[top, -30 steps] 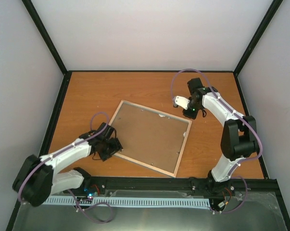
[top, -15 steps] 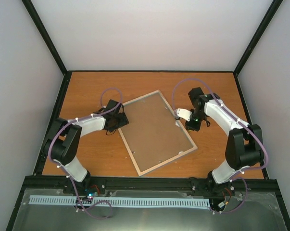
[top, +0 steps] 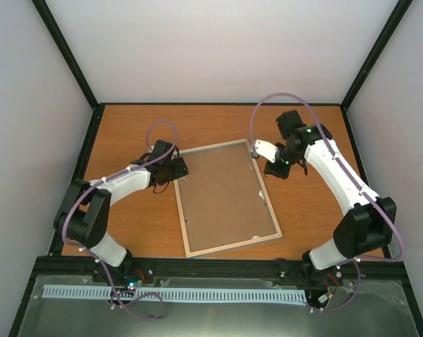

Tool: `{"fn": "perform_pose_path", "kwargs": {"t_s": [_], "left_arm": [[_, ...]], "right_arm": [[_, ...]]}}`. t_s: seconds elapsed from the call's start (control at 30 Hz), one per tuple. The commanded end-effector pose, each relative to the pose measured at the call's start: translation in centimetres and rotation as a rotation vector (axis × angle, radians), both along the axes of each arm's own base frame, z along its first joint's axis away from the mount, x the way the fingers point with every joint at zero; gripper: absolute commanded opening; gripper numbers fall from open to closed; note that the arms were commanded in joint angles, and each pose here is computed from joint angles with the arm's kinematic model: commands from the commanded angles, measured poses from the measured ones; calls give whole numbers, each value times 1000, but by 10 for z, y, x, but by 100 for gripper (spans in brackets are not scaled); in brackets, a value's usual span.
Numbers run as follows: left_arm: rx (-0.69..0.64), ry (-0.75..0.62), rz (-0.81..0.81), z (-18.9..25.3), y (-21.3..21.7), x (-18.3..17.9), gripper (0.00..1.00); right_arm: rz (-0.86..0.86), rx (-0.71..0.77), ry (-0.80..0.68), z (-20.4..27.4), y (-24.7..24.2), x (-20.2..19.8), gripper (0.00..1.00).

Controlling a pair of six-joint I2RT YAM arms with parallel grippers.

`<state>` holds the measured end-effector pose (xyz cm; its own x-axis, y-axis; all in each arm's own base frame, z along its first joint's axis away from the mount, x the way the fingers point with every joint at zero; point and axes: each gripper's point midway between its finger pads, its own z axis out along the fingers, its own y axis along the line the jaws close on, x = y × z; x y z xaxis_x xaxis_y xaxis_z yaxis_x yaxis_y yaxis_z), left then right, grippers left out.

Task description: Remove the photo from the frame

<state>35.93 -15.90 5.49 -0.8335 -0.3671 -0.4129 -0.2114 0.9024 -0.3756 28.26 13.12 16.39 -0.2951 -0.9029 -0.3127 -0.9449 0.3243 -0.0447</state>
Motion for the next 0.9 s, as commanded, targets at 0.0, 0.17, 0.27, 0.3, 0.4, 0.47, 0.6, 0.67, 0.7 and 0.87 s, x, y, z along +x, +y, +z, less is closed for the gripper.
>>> {"fn": "perform_pose_path", "kwargs": {"t_s": [0.0, 0.17, 0.27, 0.3, 0.4, 0.47, 0.6, 0.67, 0.7, 0.87], "left_arm": [[11, -36, 2, 31, 8, -9, 76], [-95, 35, -21, 19, 0, -39, 67], [-148, 53, -18, 15, -4, -50, 62], [-158, 59, -20, 13, -5, -53, 60], [-197, 82, -28, 4, -9, -61, 56], [-218, 99, -31, -3, -11, -67, 54], [-238, 124, -41, -13, -14, -73, 49], [-246, 130, -44, -16, -14, -75, 48], [-246, 137, -43, -18, -14, -77, 47], [-255, 125, -49, -21, -15, -76, 38]], "right_arm": [[84, 253, -6, 46, 62, -7, 3], [241, 416, 15, 47, 142, -34, 3], [326, 475, 39, 39, 183, -52, 3], [342, 490, 50, 36, 194, -56, 3], [363, 546, 95, 31, 219, -64, 3], [372, 566, 123, 24, 231, -69, 3], [391, 536, 195, -2, 246, -77, 3], [395, 523, 238, -13, 250, -83, 3], [398, 519, 258, -17, 251, -85, 3], [400, 483, 299, -37, 251, -94, 3]]}}
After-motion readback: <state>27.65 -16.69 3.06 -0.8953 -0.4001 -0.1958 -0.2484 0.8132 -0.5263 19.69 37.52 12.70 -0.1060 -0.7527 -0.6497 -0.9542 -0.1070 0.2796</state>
